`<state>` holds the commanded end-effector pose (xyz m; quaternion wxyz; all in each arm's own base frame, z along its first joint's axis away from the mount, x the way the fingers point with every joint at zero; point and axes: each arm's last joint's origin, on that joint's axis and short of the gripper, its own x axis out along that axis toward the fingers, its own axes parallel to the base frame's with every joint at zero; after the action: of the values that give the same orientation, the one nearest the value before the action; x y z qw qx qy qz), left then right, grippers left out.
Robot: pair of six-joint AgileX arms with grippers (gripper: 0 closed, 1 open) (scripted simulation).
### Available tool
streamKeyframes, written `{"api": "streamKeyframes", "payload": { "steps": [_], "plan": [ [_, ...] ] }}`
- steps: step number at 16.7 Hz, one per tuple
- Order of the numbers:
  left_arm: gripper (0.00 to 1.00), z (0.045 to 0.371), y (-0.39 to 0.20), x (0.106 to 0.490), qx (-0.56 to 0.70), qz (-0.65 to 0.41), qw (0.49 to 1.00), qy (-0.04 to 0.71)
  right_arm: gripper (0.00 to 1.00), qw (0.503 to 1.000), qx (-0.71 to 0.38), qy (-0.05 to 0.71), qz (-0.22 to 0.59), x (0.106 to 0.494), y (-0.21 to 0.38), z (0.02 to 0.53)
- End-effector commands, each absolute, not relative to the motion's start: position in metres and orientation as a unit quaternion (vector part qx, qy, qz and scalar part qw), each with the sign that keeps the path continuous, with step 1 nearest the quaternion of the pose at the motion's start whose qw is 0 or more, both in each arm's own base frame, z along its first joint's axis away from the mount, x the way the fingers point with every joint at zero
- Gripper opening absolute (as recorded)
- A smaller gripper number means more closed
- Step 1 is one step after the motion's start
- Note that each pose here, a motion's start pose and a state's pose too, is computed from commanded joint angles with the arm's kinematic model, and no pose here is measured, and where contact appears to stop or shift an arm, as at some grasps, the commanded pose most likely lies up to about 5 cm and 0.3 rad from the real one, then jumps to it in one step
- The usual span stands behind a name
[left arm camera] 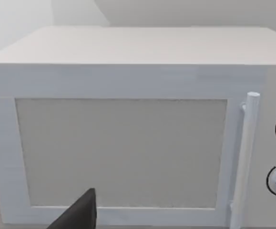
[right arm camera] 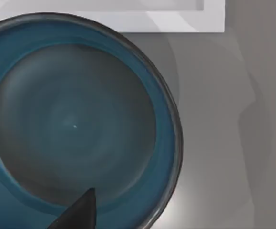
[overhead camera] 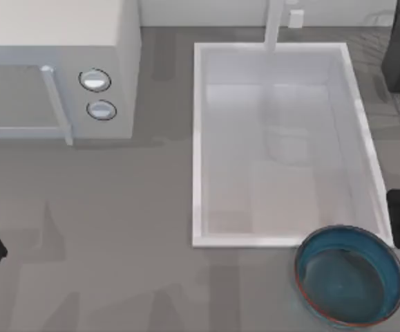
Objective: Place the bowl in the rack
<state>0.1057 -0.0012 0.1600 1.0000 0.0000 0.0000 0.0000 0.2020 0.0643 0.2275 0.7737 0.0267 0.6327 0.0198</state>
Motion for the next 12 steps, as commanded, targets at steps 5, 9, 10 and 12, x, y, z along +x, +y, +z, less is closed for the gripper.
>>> {"api": "streamKeyframes", "payload": {
  "steps": [5, 9, 10, 12],
  "plan": [
    [1.0, 0.16, -0.001, 0.106, 0.0, 0.0, 1.0, 0.0, 1.0, 0.711, 0.005, 0.703, -0.002, 0.226, 0.086, 0.229],
    [1.0, 0.16, -0.001, 0.106, 0.0, 0.0, 1.0, 0.0, 1.0, 0.707, 0.003, 0.707, -0.004, 0.228, 0.087, 0.229],
    [1.0, 0.16, -0.001, 0.106, 0.0, 0.0, 1.0, 0.0, 1.0, 0.708, 0.005, 0.706, -0.004, 0.228, 0.086, 0.229],
    [1.0, 0.16, -0.001, 0.106, 0.0, 0.0, 1.0, 0.0, 1.0, 0.707, 0.004, 0.708, -0.004, 0.229, 0.086, 0.224]
  ]
}}
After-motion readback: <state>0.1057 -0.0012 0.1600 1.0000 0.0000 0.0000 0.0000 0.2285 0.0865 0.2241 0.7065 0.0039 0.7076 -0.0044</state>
